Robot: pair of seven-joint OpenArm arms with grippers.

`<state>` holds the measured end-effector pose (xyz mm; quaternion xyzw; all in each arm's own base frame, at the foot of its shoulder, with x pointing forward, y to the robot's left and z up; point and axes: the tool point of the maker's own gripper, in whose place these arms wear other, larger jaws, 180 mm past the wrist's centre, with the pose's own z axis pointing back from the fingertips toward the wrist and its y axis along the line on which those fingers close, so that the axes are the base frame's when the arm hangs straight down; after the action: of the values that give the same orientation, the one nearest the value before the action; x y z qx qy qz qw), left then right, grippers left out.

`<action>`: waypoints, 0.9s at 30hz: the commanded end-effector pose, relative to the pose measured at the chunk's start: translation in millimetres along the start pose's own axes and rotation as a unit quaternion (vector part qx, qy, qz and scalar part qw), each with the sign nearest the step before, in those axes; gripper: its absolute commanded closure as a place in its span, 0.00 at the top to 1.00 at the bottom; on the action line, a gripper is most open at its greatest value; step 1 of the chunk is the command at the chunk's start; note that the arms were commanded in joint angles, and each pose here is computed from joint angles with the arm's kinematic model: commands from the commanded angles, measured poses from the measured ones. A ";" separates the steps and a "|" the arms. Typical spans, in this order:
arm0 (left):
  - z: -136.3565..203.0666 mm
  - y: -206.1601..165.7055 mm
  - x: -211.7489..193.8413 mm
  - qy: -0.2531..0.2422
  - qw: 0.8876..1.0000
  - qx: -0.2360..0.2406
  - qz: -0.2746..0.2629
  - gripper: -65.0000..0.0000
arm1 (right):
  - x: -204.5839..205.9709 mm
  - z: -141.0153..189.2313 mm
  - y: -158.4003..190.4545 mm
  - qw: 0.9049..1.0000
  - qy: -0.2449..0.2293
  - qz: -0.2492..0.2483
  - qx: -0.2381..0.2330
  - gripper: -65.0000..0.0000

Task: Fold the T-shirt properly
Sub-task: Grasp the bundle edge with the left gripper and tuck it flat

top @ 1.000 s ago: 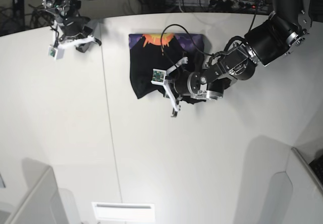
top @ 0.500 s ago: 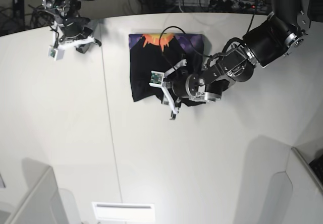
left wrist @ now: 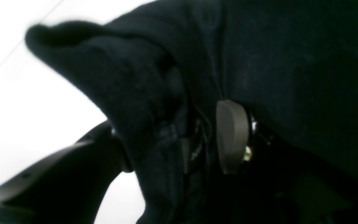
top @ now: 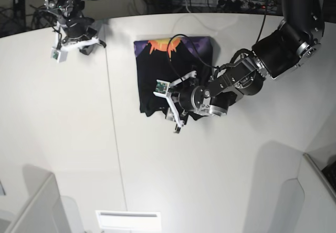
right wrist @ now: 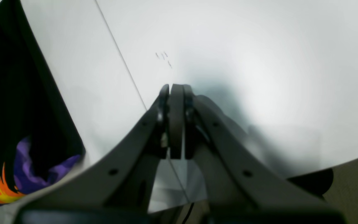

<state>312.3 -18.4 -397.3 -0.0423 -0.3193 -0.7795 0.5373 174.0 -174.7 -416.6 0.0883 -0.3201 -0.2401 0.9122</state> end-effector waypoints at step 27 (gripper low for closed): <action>78.2 75.3 43.9 -0.057 0.979 0.185 0.067 0.47 | 22.0 9.0 0.2 0.999 -0.030 0.030 0.006 0.00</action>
<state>328.3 -28.5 -300.3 -0.0173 -0.4638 -0.6713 0.5779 177.2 -183.2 -407.8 0.0779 -0.3307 -0.2199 0.9144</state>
